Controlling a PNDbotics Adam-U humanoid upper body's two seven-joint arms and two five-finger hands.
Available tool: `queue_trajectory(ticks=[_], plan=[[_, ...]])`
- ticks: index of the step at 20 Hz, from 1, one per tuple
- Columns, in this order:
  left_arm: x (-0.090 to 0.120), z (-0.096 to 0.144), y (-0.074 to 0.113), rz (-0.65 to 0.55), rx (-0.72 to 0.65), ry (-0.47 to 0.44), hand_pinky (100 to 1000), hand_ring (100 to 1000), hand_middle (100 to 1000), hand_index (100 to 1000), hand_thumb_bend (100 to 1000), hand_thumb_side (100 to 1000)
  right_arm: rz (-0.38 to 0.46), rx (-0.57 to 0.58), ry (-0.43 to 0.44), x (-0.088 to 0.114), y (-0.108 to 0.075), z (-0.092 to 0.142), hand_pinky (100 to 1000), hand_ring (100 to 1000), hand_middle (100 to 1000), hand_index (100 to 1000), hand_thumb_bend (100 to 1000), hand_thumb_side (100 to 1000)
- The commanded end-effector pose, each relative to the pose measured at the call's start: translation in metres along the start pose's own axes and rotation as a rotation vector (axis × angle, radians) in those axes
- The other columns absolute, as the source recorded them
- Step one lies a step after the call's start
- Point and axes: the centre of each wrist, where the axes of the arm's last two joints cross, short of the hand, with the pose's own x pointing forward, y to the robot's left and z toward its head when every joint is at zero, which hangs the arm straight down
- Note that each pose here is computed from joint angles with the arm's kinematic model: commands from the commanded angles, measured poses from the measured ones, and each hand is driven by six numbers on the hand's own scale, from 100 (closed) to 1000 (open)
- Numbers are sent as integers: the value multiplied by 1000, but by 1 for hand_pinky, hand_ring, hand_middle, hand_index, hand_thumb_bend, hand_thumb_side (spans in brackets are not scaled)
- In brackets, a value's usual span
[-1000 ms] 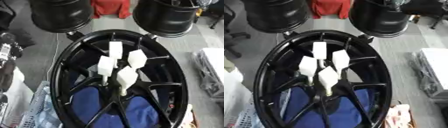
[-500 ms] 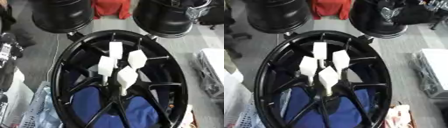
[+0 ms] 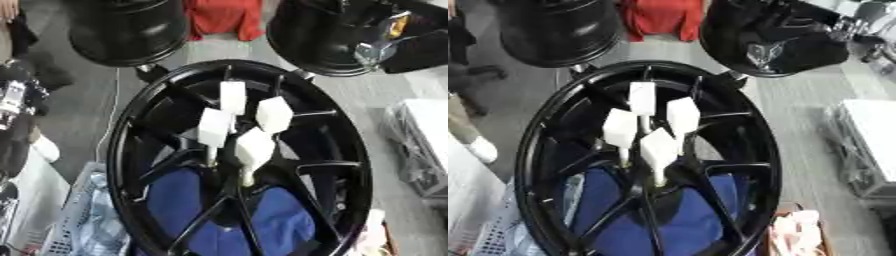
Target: Pull the pin out of the wheel hub.
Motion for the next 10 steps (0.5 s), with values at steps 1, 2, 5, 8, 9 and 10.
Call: queue_trajectory(ticks=[1,2,5,8,9,10], plan=[[7,-1,2,-13,-23,-19,851,683,643,783,100,698,38,33,-18,9,-2,-2,771,765,759,779,139,313],[7,-1,2,-12,-23,-18,851,683,643,783,100,698,39,54,-24,11,-1,-4,774,767,761,784,154,311],[6,0,2,-9,-24,-13,851,683,643,783,100,699,48,109,-33,17,3,-8,787,777,771,802,205,302],[6,1,2,-7,-28,-8,851,683,643,783,100,700,71,144,-43,21,5,-11,806,792,789,830,296,262],[6,1,2,-7,-29,-7,851,683,643,783,100,700,83,155,-47,22,6,-12,813,797,793,836,320,257],[6,1,2,-6,-29,-6,851,683,643,783,100,700,99,169,-53,22,6,-13,823,802,798,843,357,236]])
